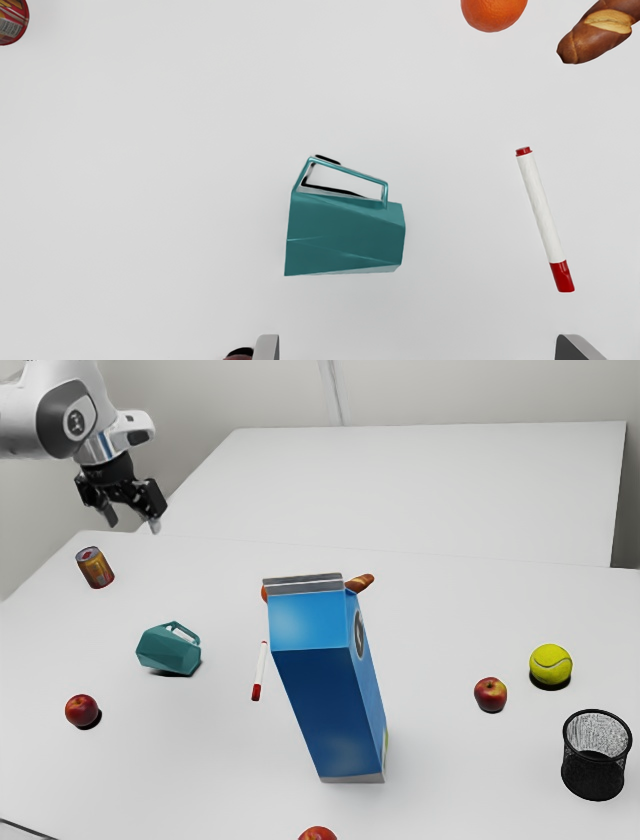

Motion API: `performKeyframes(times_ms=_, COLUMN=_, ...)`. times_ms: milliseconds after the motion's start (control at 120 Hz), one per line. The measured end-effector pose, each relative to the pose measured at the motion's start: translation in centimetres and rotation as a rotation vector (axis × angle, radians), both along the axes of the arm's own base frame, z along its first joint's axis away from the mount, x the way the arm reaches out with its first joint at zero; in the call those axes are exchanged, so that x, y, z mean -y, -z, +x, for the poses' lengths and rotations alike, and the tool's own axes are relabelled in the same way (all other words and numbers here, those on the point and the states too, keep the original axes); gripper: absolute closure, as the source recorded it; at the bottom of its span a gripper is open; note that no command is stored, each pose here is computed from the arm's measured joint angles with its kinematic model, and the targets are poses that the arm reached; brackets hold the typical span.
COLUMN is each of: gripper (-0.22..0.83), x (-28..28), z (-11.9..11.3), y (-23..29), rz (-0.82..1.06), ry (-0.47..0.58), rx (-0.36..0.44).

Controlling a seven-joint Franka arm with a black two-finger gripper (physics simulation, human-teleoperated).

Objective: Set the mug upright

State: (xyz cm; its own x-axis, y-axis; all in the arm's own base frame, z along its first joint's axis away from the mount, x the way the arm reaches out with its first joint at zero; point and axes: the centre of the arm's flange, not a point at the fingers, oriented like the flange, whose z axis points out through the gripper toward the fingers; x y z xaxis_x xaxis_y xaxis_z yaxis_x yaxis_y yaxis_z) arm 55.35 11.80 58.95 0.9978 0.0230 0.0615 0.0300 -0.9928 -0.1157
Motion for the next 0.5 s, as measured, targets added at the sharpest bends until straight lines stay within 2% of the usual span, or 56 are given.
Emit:
performKeyframes(times_ms=233, gripper=0.00, x=-7.7, z=-2.1, y=6.6, rz=-0.226, ry=-0.169, rx=-0.156)
performKeyframes(times_ms=367, gripper=0.00, x=-14.8, z=-4.4, y=11.4, rz=-0.347, ry=-0.280, rx=-0.219)
performKeyframes(times_ms=500, gripper=0.00, x=-18.5, z=-5.2, y=15.6, rz=-0.443, ry=-0.307, rx=-0.257)
